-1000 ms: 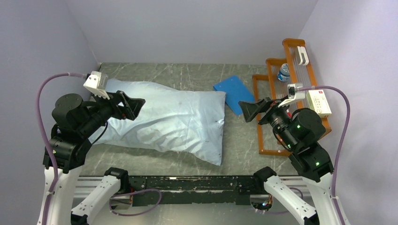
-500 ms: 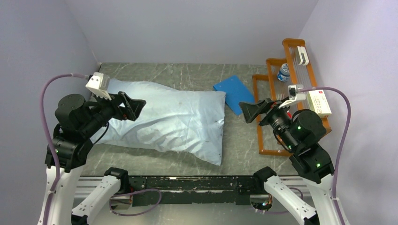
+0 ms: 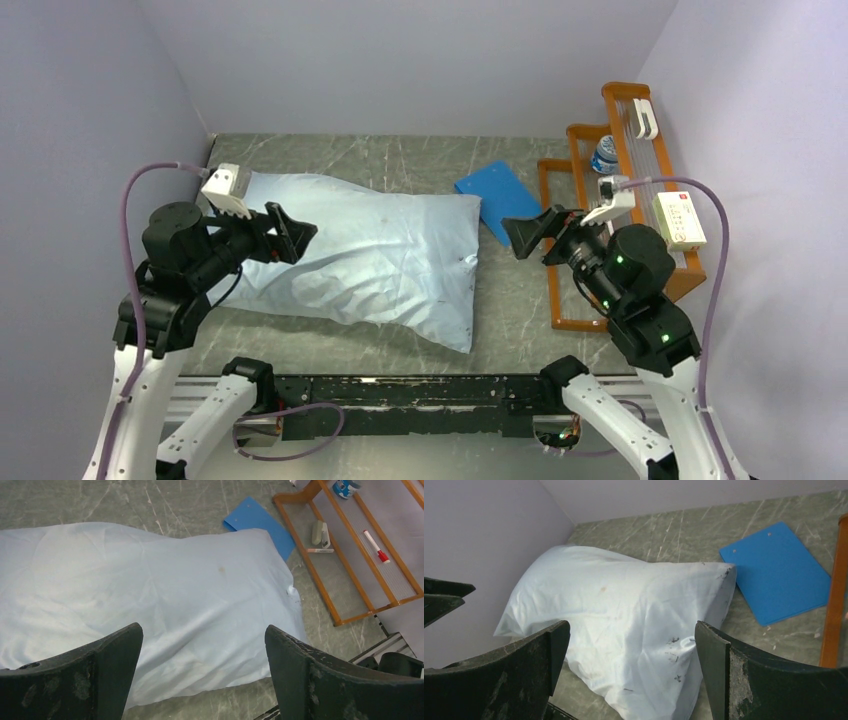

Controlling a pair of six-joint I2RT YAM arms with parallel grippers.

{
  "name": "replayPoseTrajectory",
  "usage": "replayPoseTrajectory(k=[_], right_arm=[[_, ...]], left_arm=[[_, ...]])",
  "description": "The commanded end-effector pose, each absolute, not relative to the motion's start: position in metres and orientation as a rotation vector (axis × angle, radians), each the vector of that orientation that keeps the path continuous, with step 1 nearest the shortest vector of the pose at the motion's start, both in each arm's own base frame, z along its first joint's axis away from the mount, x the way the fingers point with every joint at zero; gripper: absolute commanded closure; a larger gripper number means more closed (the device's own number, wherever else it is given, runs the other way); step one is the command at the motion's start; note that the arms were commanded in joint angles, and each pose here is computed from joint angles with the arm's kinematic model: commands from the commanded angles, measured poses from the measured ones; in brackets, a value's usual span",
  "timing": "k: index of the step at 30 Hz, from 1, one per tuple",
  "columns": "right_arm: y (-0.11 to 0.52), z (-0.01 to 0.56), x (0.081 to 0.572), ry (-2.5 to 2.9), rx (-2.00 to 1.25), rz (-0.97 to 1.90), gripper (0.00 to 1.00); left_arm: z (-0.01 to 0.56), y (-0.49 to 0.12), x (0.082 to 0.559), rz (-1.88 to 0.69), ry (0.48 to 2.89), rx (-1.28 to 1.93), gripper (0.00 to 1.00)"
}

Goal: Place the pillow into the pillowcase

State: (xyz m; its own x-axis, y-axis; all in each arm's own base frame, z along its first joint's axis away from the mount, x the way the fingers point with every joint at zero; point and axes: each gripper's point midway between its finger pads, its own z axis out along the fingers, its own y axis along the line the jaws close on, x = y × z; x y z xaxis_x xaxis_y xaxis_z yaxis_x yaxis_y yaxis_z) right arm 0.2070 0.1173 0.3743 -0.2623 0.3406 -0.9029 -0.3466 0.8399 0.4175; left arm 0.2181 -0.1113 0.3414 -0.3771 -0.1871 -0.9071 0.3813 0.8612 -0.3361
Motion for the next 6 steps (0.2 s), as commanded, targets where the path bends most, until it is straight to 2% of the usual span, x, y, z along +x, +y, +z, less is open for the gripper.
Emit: replayPoseTrajectory(k=[1, 6], right_arm=[[0.1257, 0.3605, 0.2099, 1.780, -0.014, 0.676, 0.00], [0.1231, 0.3585, 0.2099, 1.777, 0.014, 0.675, 0.00]], left_arm=[[0.3429, -0.1120, 0.2193, -0.602, 1.846, 0.152, 0.03], [0.3449, -0.1116, 0.2199, -0.600, 1.843, 0.150, 0.03]])
